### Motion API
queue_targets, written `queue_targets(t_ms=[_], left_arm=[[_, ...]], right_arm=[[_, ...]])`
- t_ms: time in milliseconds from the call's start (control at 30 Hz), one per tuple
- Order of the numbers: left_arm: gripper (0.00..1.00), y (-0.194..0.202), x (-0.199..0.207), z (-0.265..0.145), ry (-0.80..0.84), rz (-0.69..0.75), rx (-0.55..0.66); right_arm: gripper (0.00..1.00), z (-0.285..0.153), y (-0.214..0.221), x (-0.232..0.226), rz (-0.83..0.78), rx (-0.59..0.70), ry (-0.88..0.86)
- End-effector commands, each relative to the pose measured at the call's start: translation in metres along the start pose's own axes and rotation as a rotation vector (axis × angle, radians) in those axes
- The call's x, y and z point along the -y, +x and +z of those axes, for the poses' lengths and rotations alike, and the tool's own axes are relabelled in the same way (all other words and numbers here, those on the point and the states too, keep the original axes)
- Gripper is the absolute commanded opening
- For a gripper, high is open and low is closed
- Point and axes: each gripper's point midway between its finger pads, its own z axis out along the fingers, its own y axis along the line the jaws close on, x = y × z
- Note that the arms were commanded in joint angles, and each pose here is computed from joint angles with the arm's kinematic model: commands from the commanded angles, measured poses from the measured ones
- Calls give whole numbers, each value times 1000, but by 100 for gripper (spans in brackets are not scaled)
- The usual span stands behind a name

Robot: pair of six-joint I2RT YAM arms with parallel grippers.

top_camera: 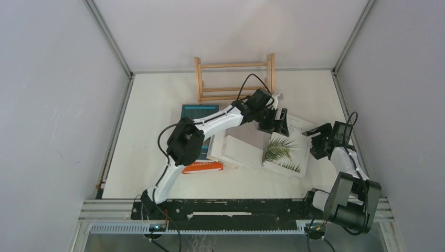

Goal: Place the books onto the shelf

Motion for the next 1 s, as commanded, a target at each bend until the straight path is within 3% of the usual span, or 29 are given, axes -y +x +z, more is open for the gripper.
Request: queue_targets(t_ms=[0,400,967], left_arm=[[95,-34,92,-42,174,133,116],[95,-29,109,-56,165,153,133],[95,18,75,-78,55,128,121]], right_arm=[[85,-9,-3,-34,-33,-18,-117],[86,-8,1,-41,-44,-52,-139],[85,4,46,-68,-114,-137,-169]])
